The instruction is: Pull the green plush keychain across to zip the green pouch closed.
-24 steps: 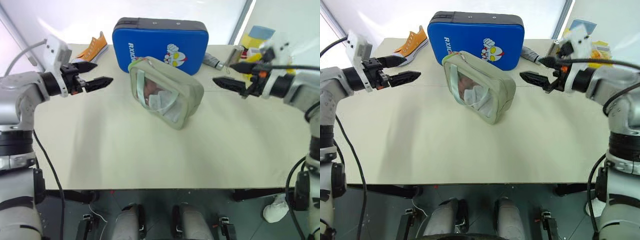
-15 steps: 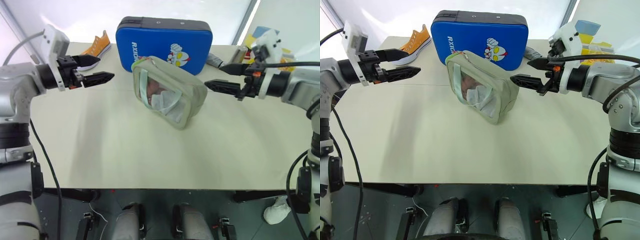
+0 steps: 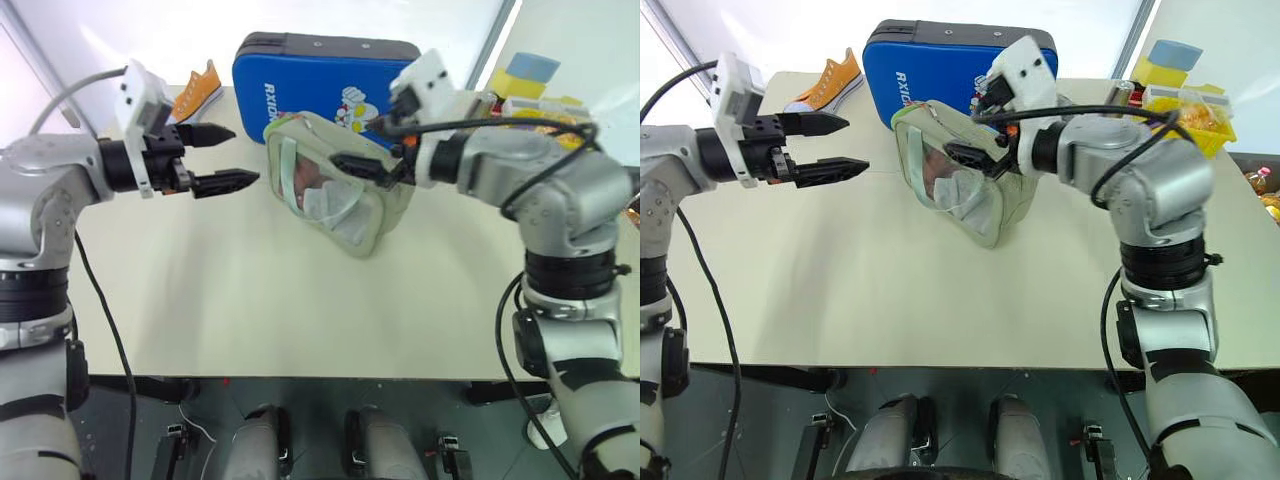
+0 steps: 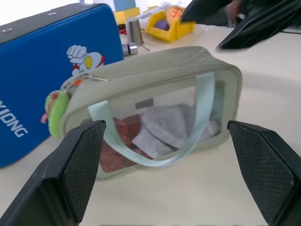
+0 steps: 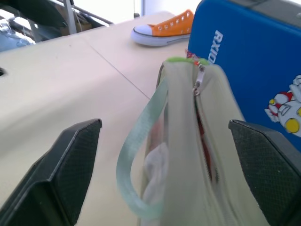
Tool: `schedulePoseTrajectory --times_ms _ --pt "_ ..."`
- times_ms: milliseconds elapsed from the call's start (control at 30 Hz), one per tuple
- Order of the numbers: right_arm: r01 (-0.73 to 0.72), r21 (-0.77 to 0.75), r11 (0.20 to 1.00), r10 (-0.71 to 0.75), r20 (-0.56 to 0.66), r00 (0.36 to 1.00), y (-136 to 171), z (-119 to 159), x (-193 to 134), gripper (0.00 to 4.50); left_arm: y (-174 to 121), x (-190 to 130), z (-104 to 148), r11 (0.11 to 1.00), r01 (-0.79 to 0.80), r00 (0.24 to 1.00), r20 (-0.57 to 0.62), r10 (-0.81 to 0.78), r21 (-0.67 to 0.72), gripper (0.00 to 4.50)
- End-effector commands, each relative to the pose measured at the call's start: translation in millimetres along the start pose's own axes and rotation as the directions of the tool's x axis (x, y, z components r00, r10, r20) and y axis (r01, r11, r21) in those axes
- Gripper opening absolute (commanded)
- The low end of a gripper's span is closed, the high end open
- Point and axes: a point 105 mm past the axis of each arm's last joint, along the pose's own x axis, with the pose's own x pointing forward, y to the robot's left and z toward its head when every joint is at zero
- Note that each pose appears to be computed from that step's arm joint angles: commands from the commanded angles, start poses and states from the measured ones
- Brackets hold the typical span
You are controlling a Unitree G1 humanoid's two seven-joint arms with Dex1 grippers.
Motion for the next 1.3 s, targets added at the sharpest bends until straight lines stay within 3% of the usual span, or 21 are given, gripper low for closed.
schedulePoseTrajectory --times_ms 33,133,200,233,433,467,567,667,767,933,1233,1300 --pt "0.006 -0.031 0.999 -0.006 -0.02 1.0 4 -10 8 4.5 -9 -2 10 1.0 -0.011 0.999 0.046 0.01 0.017 4.42" --pt "-0.032 -0.016 0.999 0.031 -0.034 0.999 11 -15 11 4.5 -14 -2 8 1.0 -0.012 0.999 0.042 0.011 0.014 4.42" --pt "-0.04 -0.039 0.998 0.038 -0.053 0.998 11 -18 12 3.94 -15 -3 8 1.0 -0.02 0.999 0.043 0.019 0.009 4.5" --pt "-0.044 -0.048 0.998 0.041 -0.062 0.997 11 -20 12 3.59 -15 -4 8 1.0 -0.023 0.999 0.043 0.022 0.008 4.5" --pt "-0.048 -0.198 0.979 0.035 -0.071 0.997 6 -22 15 0.34 -14 -3 11 0.999 -0.036 0.998 0.058 0.036 0.0 4.5" --pt "-0.043 -0.264 0.963 0.028 -0.061 0.998 3 -19 16 0.04 -12 -4 11 0.999 -0.043 0.997 0.057 0.043 0.001 4.5" --pt "-0.027 -0.438 0.898 0.013 -0.037 0.999 -5 -14 15 0.04 -7 -7 11 0.998 -0.065 0.996 0.056 0.065 0.003 4.5" --pt "-0.027 -0.572 0.82 0.078 0.066 0.995 -15 7 7 0.04 4 -17 12 0.995 -0.102 0.994 0.039 0.101 0.019 4.5" --pt "-0.082 -0.567 0.82 0.171 0.106 0.98 -18 14 -2 0.04 11 -25 16 0.991 -0.128 0.991 0.034 0.127 0.033 4.5" --pt "-0.262 -0.59 0.764 0.365 0.061 0.929 1 -2 -12 0.04 12 -31 17 0.989 -0.143 0.99 0.025 0.142 0.043 4.5" --pt "-0.363 -0.582 0.727 0.437 -0.016 0.899 15 -31 -8 0.04 1 -29 8 0.99 -0.141 0.99 0.02 0.141 0.022 4.5" --pt "-0.404 -0.548 0.732 0.461 -0.039 0.887 19 -37 -11 0.77 -4 -25 5 0.992 -0.124 0.992 0.024 0.124 0.0 4.5"
